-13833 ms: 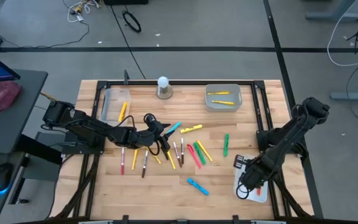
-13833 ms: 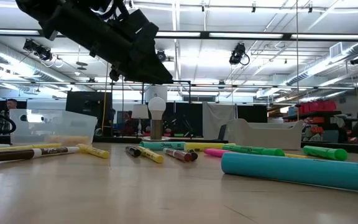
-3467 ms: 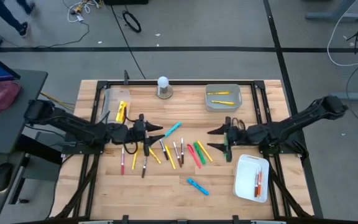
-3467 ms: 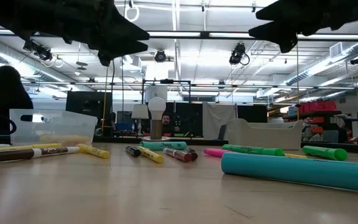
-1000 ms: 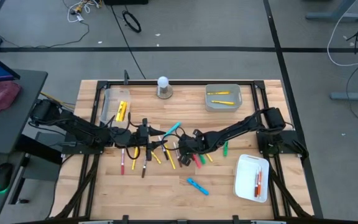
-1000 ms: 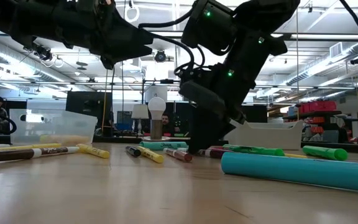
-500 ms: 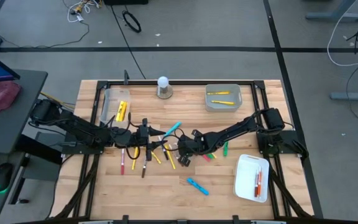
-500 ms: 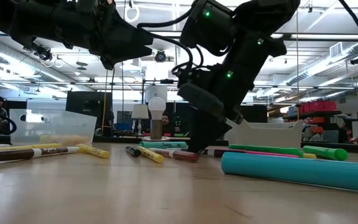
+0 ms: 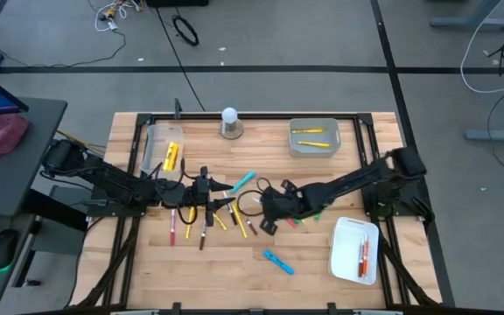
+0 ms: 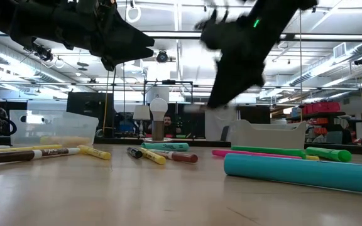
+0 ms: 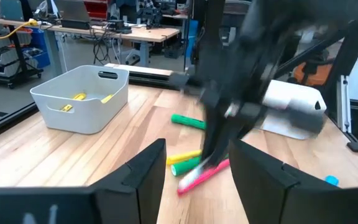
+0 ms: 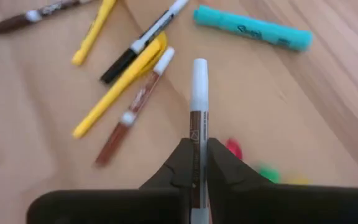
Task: Pick & Place Markers
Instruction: Put the brown marker into the white bin
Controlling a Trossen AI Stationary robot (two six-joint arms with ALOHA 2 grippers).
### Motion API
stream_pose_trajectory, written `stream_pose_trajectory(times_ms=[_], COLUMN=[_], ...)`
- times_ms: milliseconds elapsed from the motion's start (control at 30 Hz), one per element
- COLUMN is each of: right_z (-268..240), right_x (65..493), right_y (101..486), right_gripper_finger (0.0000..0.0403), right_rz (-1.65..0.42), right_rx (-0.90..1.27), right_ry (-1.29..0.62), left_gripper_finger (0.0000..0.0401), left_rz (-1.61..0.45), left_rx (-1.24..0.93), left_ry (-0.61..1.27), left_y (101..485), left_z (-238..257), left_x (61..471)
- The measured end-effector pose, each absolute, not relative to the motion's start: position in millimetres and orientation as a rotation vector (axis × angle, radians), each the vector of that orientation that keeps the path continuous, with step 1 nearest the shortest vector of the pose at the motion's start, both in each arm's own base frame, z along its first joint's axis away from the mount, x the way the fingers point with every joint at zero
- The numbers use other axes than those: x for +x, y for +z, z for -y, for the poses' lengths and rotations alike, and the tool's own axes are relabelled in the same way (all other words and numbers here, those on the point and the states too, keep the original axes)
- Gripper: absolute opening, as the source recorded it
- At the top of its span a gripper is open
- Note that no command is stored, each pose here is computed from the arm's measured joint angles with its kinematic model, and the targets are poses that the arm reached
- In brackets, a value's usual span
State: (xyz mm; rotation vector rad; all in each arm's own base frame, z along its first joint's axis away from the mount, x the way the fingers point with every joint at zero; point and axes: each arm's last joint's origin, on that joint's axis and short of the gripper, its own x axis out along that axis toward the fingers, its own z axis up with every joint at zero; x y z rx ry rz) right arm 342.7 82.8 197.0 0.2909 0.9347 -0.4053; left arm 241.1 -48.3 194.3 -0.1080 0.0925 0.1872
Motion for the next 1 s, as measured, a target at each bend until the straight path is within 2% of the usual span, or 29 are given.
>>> stream_pose_trajectory(times_ms=[133,267,533,767,1000], right_z=[-99.2,-119.7,-172.9,-190.8,-174.6], right_x=[308.8,267.0,185.2,149.2,146.9], right_y=[224.0,250.7,268.1,244.7,190.5], right_gripper_finger=[0.0015,0.0015,0.0016,0.0017,0.0029], right_rz=[-0.994,-1.055,-1.337,-1.501,-1.503], right_rx=[0.338,0.484,0.853,1.044,1.114], right_ry=[-0.427,-0.45,-0.584,-0.895,-0.914], left_gripper_finger=[0.0181,0.0181,0.0181,0.0181,0.0181], left_rz=[-0.104,-0.115,-0.113,-0.117,-0.117], left_rx=[-0.104,-0.1,-0.101,-0.1,-0.1], left_ry=[0.188,0.189,0.189,0.189,0.189], left_y=[193.2,192.2,192.3,191.9,191.9], left_z=[48.2,48.2,48.2,48.2,48.2], left_x=[241.0,240.9,240.9,240.9,240.9])
